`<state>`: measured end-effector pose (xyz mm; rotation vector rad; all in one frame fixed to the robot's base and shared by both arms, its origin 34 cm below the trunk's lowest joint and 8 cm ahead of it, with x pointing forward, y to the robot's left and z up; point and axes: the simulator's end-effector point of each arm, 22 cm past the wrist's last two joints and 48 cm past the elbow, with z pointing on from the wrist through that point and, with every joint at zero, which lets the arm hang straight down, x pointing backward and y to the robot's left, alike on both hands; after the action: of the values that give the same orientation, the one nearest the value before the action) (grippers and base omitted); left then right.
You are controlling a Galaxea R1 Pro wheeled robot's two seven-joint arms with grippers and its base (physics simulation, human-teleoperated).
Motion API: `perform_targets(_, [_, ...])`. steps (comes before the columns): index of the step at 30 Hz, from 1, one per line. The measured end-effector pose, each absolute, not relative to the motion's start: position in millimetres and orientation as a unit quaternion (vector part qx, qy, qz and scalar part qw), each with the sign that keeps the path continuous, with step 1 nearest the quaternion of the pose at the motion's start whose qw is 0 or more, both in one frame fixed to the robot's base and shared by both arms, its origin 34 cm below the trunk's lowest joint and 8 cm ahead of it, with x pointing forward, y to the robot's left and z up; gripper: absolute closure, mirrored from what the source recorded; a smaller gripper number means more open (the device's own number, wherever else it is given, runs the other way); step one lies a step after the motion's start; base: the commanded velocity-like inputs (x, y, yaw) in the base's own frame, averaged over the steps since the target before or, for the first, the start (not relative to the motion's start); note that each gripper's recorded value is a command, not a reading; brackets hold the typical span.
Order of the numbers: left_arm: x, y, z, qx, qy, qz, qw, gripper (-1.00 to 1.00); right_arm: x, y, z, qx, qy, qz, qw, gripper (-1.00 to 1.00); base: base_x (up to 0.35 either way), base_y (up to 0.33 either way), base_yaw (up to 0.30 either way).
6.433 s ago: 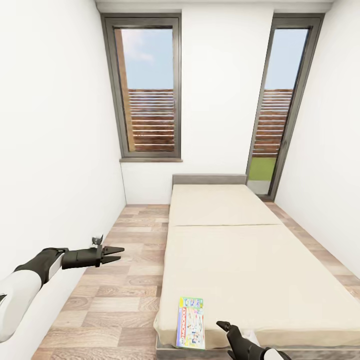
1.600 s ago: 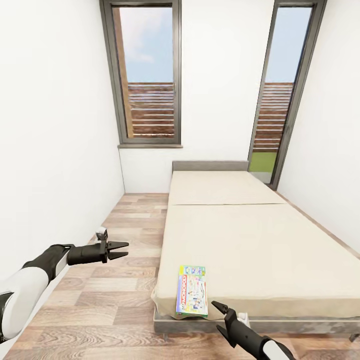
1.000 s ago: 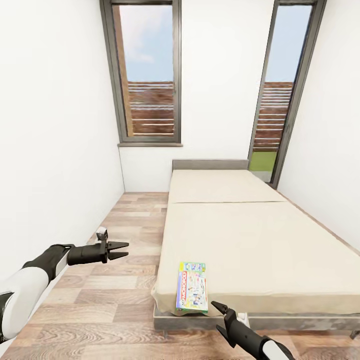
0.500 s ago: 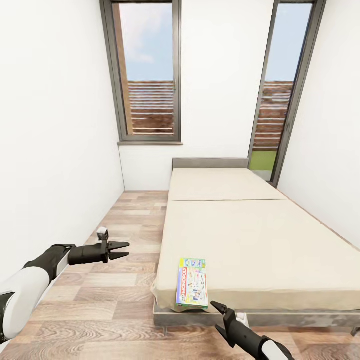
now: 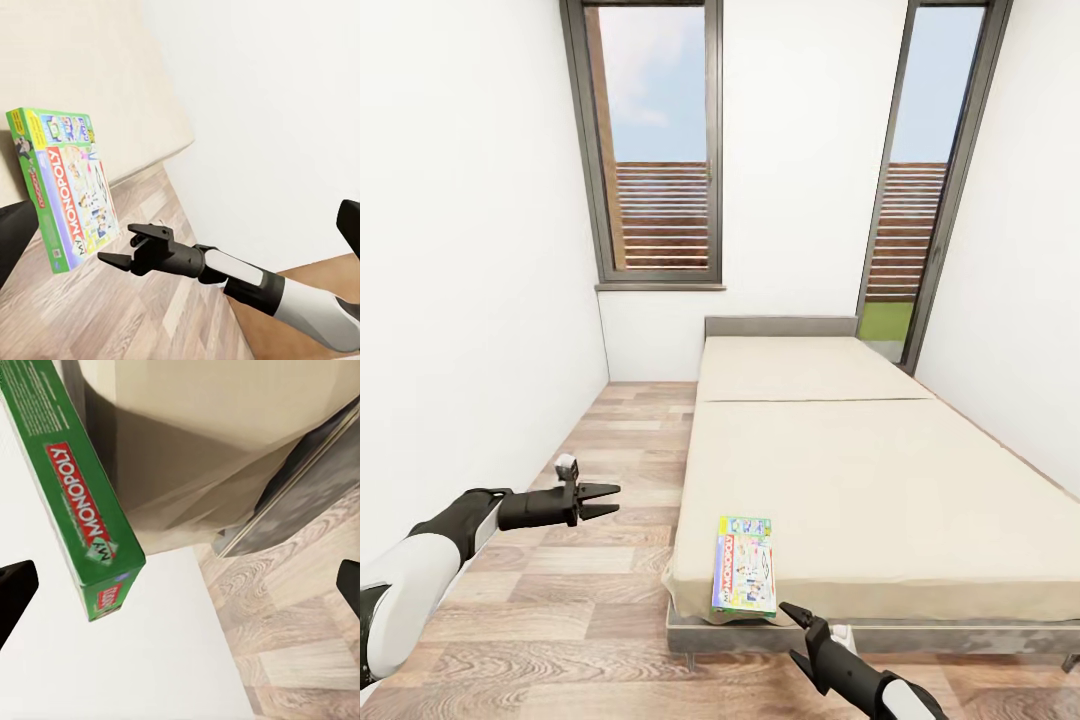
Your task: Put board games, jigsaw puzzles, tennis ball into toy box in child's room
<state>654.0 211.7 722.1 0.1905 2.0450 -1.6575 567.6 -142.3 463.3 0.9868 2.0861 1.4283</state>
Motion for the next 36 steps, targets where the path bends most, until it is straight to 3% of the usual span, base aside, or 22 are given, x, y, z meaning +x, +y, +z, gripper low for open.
perform_targets(17, [654,207,722,0.072,0.749,-0.610,0.247,-1.00,574,-124,480,0.277,0.782,0.512,0.224,-1.00,0.000,0.000,0.000])
perform_targets(36, [653,204,722,0.074,0.748,-0.612,0.246,-1.00,573,-117,482,0.264,0.786,0.513,0.223,-1.00,0.006,0.006,0.000])
